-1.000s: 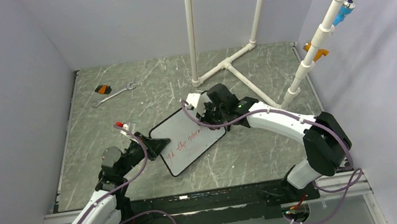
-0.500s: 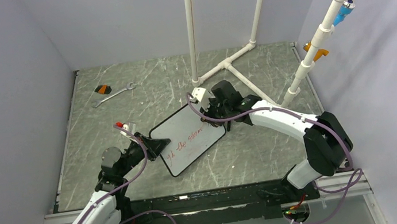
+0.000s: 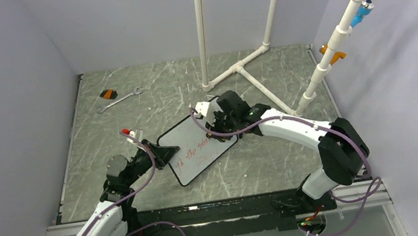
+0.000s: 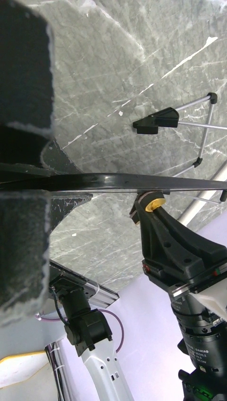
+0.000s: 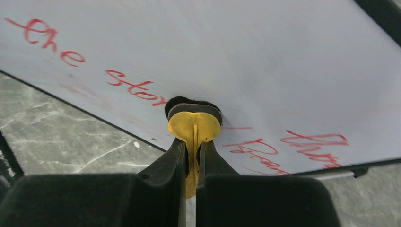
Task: Erase the whiteboard
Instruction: Erase the whiteboard at the center of the board.
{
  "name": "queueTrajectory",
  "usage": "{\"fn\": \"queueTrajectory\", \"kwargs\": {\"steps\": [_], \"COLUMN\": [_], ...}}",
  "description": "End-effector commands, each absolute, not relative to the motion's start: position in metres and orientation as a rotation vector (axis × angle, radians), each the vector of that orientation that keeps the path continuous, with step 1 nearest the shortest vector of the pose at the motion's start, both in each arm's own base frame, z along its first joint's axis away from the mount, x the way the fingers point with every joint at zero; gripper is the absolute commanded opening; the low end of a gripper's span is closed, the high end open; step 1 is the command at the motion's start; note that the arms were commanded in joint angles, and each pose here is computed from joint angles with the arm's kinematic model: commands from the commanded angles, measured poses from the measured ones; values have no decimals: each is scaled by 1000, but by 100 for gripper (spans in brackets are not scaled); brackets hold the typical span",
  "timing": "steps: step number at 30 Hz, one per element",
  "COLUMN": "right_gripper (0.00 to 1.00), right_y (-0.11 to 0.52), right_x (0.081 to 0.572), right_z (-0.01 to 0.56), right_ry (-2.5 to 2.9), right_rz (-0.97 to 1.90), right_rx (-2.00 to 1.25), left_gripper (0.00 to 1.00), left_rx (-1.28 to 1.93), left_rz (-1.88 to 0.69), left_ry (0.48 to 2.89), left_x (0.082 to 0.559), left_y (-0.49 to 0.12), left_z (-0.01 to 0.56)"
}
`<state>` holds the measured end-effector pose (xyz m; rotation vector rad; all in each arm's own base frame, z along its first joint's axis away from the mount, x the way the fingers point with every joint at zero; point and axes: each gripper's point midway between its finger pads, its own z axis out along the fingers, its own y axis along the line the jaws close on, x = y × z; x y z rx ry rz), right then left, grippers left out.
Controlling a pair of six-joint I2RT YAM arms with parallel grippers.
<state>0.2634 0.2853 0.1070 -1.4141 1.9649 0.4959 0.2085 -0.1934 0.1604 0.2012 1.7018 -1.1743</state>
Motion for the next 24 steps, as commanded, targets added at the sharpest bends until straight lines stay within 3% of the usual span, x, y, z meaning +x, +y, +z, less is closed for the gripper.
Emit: {"fn": "queueTrajectory", "kwargs": {"steps": [1, 6, 15, 24], "right_gripper": [0, 0, 0, 0], "right_y": [263, 252, 303, 266], "right_x": [324, 327, 257, 317], "right_z": [123, 118, 98, 114], "right_ry": [1973, 1988, 1892, 1995], "right_rz": [272, 227, 491, 278], "right_rx": [-1165, -1176, -1551, -1218], "left_gripper": [0, 0, 0, 0], "left_rx": [411, 418, 416, 423], "left_rz": [-1318, -1321, -1314, -1316], "left_ry": [1650, 1651, 1653, 1654], "left_x": [176, 176, 176, 177], "left_y": [-212, -213, -213, -213], "left_z": [175, 175, 175, 176]}}
